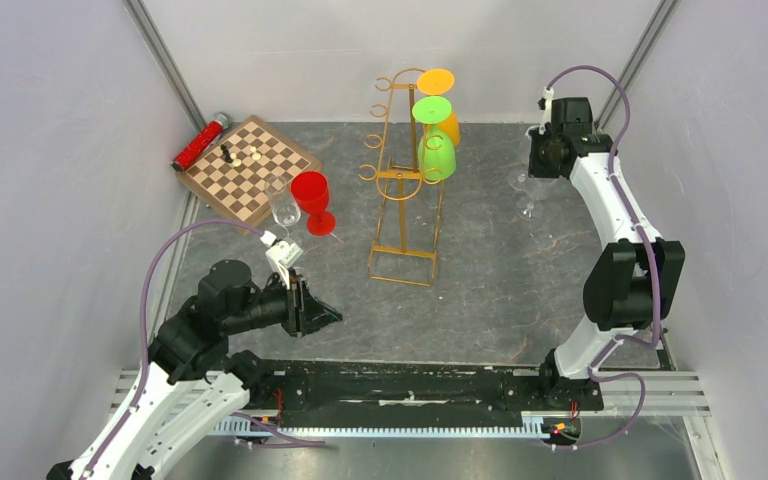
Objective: Take the wine glass off the wine glass rack
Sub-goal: Place the wine glass at the center of the board.
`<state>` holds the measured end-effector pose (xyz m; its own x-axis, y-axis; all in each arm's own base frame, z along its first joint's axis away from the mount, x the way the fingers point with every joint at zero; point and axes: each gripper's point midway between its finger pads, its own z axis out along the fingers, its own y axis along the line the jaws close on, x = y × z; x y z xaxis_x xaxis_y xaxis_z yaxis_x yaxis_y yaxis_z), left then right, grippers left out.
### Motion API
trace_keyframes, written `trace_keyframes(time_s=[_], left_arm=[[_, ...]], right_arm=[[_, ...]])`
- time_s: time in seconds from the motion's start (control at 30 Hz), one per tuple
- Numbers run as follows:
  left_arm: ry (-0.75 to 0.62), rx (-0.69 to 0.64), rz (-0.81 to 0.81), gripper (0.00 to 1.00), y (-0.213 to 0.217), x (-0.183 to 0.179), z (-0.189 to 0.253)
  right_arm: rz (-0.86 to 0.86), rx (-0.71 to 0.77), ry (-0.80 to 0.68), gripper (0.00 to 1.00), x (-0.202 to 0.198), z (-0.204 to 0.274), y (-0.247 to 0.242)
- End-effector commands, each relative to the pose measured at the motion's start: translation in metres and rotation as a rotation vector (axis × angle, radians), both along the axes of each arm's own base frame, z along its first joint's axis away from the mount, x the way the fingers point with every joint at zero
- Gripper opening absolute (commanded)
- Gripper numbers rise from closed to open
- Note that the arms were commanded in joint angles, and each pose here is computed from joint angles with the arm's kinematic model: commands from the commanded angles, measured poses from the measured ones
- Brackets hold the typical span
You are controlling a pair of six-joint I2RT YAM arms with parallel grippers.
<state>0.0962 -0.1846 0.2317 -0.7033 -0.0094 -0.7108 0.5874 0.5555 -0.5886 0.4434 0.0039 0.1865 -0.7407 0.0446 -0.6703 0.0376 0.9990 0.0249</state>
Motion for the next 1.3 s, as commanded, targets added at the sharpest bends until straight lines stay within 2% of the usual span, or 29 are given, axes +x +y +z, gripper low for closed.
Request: trace_keyframes(time_s=[0.0,0.17,0.4,0.53,0.7,0.9,1.1,1.27], left_arm=[[-0.057,-0.007,-0.002,0.36,-0.002,0.007,0.006],[-0.054,-0.006,-0.002,0.36,-0.002,0.007,0.006],[-0.051,-0.004,-0.002,0.36,-0.002,0.008,0.005],[-0.042,0.001,-0.006,0.36,-0.003,0.008,0.003],[-0.042,0.003,-0.006,0.36,-0.003,0.008,0.003],[-0.035,0.007,-0.003,0.36,-0.003,0.009,0.002],[-0.031,0.01,-0.004,0.36,-0.004,0.01,0.001],[-0.028,0.013,-0.003,0.36,-0.004,0.01,0.0]], right_arm=[[-0.01,-0.019,-0.082,0.0,0.019,0.02,-0.005],[-0.009,-0.018,-0.079,0.0,0.02,0.019,-0.005],[0.001,-0.001,-0.086,0.21,0.023,0.022,-0.001],[-0.008,0.001,-0.106,0.24,0.026,0.03,-0.002],[-0.039,-0.011,-0.17,0.32,0.032,0.058,-0.006],[-0.065,-0.011,-0.276,0.47,0.033,0.106,-0.01],[-0.021,0.041,-0.365,0.57,0.025,0.142,0.002],[0.065,0.136,-0.429,0.62,0.018,0.171,0.025]])
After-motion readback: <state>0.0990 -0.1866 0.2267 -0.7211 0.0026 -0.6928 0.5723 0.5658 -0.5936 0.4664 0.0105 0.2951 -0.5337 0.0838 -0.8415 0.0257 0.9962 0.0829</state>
